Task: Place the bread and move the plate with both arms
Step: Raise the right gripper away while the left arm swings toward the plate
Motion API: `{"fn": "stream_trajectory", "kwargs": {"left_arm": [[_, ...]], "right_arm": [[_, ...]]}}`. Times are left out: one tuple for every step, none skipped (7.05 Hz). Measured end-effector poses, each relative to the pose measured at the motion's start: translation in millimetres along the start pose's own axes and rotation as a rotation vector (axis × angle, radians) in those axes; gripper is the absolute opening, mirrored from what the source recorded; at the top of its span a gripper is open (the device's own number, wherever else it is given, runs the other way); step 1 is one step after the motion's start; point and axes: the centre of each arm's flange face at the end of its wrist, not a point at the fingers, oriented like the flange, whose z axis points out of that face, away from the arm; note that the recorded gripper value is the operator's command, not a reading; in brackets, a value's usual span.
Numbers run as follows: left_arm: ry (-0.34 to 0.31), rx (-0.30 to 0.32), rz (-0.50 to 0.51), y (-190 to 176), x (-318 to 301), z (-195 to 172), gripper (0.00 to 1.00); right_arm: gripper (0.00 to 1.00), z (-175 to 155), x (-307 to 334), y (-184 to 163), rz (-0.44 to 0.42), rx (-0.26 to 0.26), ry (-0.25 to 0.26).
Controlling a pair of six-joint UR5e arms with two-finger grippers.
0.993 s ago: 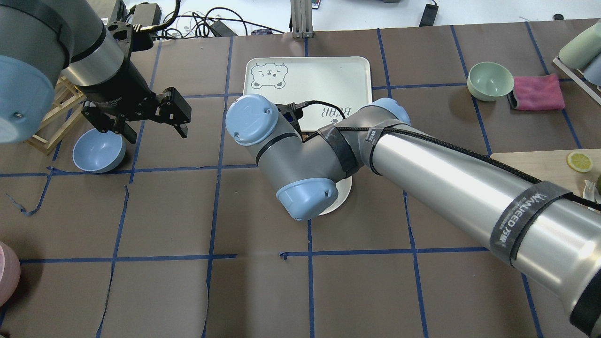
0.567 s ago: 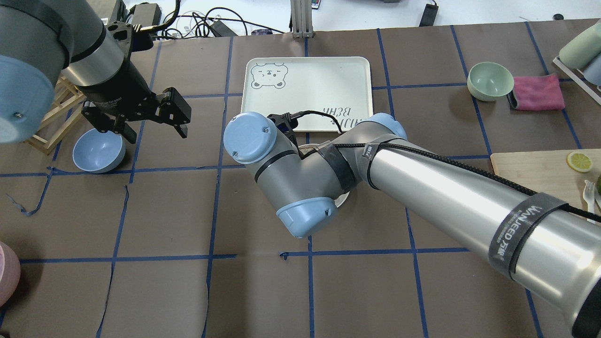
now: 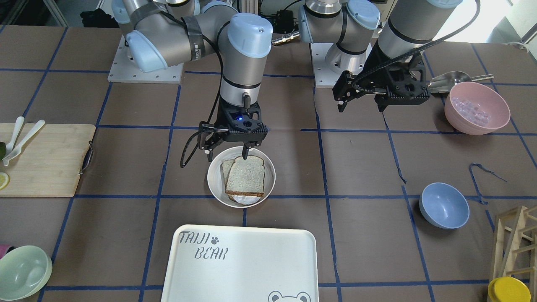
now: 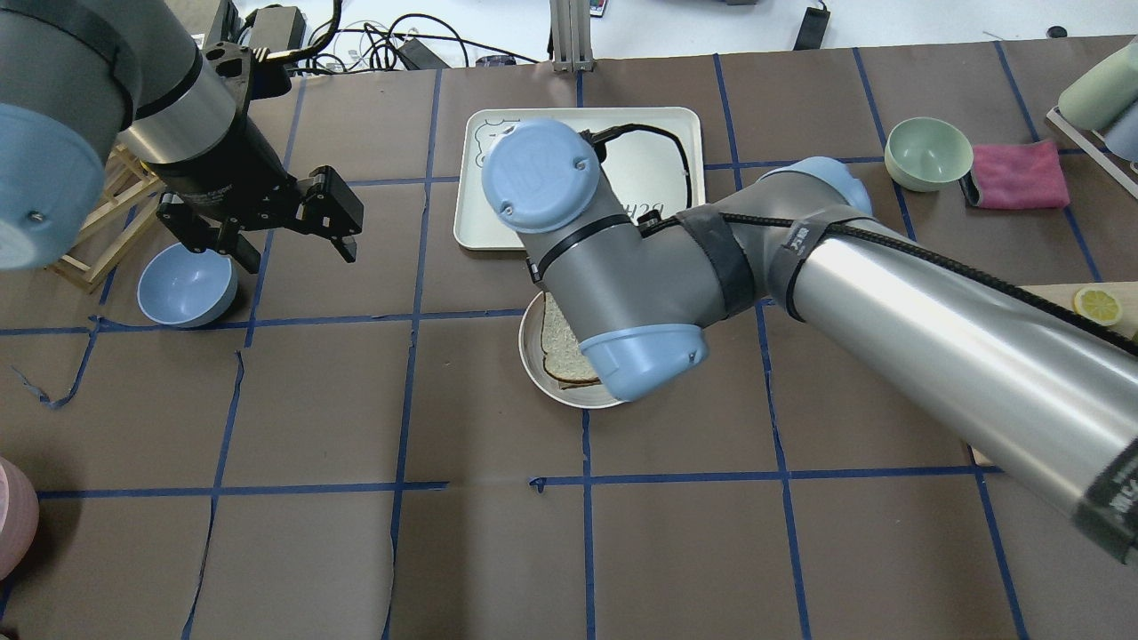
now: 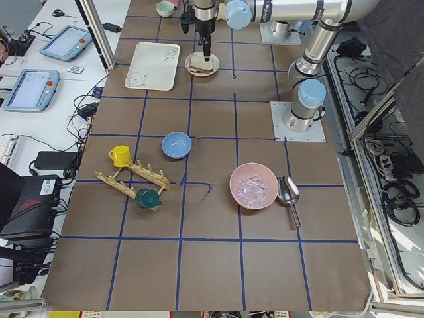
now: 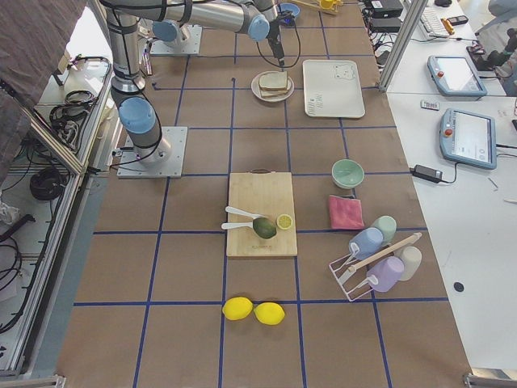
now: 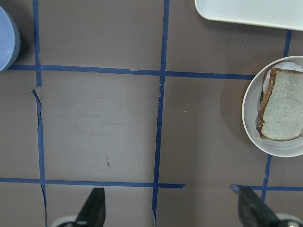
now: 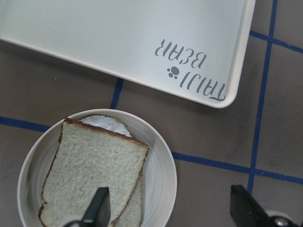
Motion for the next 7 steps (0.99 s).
{"fn": "stream_trajectory", "kwargs": {"left_arm": [[0.000, -0.004, -0.004, -2, 0, 3, 1.00], [-0.002, -0.009, -0.008, -5, -1, 6, 1.00], [-0.005, -0.022, -0.011, -9, -1, 13, 1.00], [-0.007, -0.040, -0.027, -15, -1, 26, 1.00], [-0.007, -0.045, -0.081, -21, 0, 41, 1.00], [-0.003, -0.039, -0.135, -27, 4, 56, 1.00], [0.000, -0.031, -0.151, -31, 11, 73, 1.00]], "right_arm": [[0.98, -12, 37, -9, 0.029, -0.028, -0.047], [1.00, -26, 76, -19, 0.072, -0.073, -0.100], [1.00, -50, 110, -27, 0.109, -0.122, -0.137], [1.00, -81, 135, -32, 0.134, -0.159, -0.150], [1.00, -111, 158, -35, 0.158, -0.172, -0.153], [1.00, -129, 178, -36, 0.177, -0.170, -0.156], [1.00, -136, 189, -35, 0.162, -0.169, -0.164]]}}
